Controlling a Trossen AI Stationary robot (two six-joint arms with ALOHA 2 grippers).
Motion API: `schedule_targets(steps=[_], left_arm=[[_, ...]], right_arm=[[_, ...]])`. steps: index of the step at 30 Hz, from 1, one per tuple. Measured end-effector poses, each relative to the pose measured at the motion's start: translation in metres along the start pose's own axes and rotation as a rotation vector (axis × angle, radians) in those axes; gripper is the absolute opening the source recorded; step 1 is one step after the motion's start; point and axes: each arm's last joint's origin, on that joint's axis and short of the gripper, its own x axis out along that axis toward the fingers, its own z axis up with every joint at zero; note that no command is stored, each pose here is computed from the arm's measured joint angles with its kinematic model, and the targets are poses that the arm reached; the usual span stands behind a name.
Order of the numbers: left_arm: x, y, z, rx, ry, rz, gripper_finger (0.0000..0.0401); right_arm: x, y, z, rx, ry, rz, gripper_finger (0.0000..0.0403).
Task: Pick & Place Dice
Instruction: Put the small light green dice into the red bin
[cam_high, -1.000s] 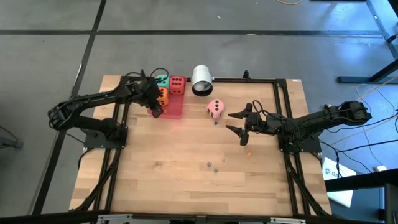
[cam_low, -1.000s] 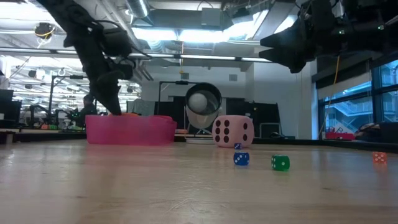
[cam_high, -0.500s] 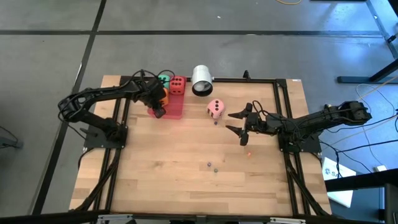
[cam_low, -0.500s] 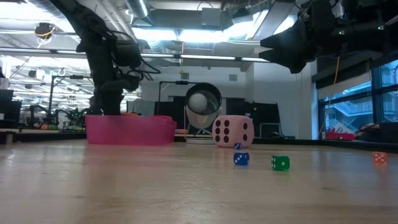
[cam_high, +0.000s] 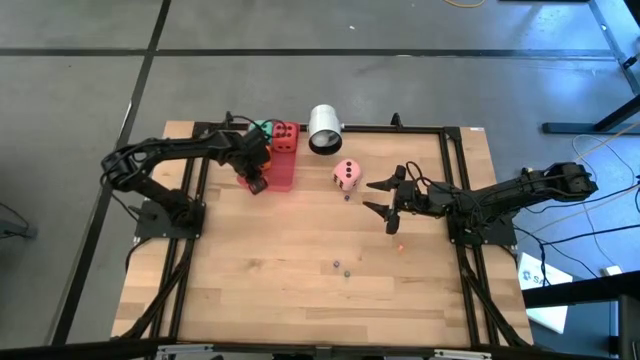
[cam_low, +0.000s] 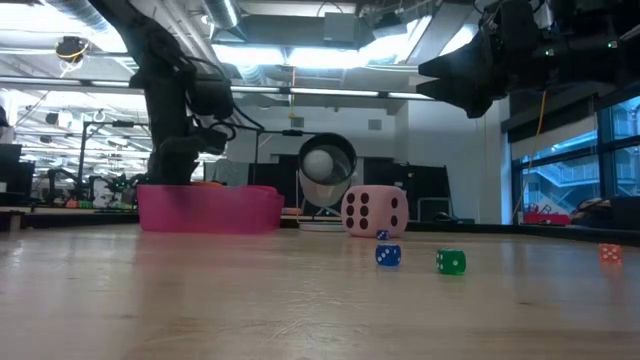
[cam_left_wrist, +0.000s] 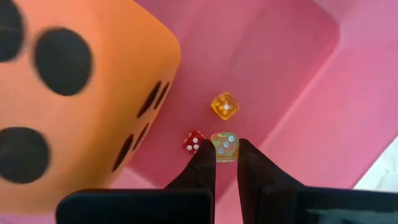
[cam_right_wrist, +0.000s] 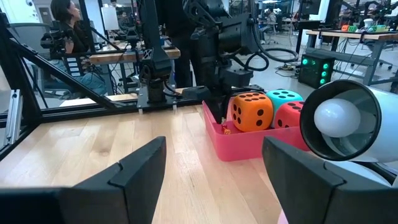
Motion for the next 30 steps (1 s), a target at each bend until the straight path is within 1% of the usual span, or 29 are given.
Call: schedule_targets(steps=[18,21,30], left_arm=[[0.0025,0.0000,0.0001,-0.001,0.010,-0.001,0.0015],[0.0025,0.0000,0.0001,-0.001,0.010,-0.001,0.0026],[0.0025,0.0000,0.0005,-0.001,0.005,-0.001,0.0089]], right_arm=[[0.0000,0.0000,-0.0001,0.000,0.001,0.000,0.0265],[0.0000,0.0000,-0.0001,0.000,0.001,0.000,0.0265],[0.0000,0.0000,-0.0001,0.000,0.001,0.000,0.0265]])
